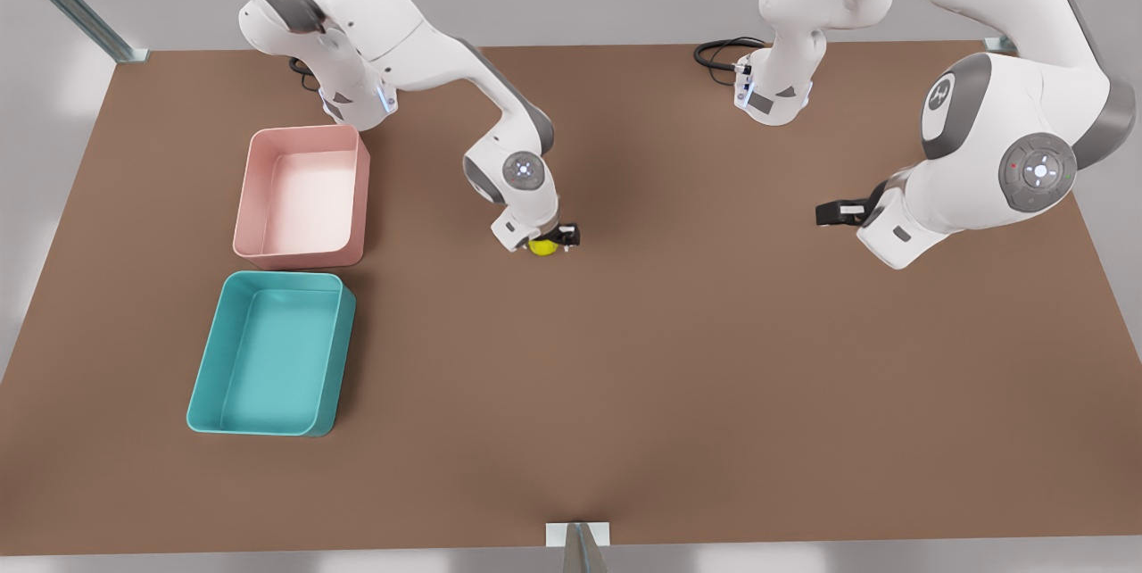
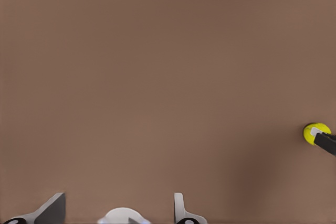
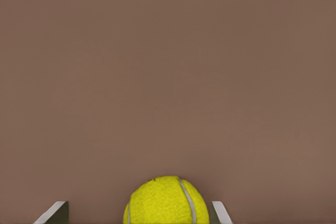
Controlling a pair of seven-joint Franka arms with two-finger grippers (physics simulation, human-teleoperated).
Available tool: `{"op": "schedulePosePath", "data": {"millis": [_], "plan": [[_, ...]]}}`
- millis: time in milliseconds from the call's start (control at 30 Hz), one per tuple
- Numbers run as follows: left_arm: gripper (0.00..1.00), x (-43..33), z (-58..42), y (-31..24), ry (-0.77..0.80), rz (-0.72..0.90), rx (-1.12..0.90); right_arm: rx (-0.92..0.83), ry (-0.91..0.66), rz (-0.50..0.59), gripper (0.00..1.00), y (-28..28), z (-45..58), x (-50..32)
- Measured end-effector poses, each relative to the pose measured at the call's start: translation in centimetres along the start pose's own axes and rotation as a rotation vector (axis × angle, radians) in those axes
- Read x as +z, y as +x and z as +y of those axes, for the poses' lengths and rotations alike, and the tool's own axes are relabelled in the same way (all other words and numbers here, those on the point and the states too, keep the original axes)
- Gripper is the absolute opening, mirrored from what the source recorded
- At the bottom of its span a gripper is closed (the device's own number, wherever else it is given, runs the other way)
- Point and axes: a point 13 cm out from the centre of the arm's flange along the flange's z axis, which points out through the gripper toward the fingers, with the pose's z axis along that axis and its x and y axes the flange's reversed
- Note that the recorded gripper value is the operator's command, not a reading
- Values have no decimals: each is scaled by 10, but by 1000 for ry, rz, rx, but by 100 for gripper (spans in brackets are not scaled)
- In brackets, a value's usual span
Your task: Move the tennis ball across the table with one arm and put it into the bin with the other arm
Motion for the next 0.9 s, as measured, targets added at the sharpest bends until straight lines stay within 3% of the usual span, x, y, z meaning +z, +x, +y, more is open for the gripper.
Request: {"op": "schedulePosePath", "data": {"millis": [600, 633, 733, 900], "plan": [[100, 10, 1, 1, -7, 36, -92, 60, 52, 10, 100, 20, -11, 54], [100, 10, 1, 0, -8, 37, -95, 64, 52, 10, 98, 20, -11, 54], [100, 10, 2, 1, -8, 37, -103, 74, 51, 9, 77, 19, -11, 55], [100, 13, 2, -1, -9, 44, -115, 92, 38, 4, 71, 14, -8, 50]]}}
